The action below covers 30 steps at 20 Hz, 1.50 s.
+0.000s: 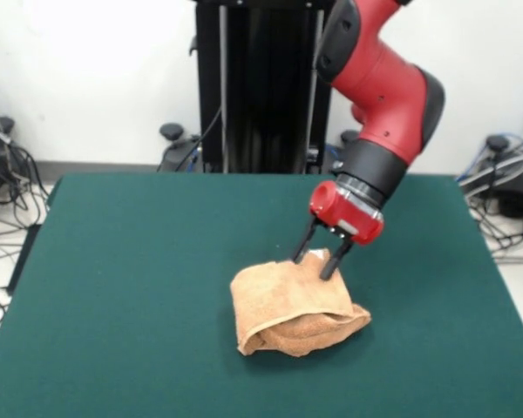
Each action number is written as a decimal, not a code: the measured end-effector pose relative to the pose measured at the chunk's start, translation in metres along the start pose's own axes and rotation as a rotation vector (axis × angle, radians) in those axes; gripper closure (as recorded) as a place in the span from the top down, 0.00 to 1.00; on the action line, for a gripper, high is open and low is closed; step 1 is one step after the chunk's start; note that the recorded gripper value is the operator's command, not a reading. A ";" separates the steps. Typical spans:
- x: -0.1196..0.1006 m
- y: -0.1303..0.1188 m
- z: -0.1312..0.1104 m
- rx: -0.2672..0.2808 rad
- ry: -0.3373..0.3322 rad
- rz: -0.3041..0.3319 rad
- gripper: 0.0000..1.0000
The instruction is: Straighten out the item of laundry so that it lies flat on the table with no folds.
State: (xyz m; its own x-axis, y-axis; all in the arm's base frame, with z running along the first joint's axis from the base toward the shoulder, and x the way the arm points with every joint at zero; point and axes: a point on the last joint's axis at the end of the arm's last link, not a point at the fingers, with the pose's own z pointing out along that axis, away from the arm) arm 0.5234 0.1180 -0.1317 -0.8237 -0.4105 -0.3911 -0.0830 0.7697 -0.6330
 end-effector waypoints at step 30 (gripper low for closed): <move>0.035 0.060 -0.005 -0.006 0.055 0.082 1.00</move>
State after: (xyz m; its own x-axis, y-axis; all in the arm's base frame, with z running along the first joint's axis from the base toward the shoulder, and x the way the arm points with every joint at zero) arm 0.4873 0.1525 -0.1805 -0.8574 -0.3187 -0.4041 -0.0171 0.8024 -0.5965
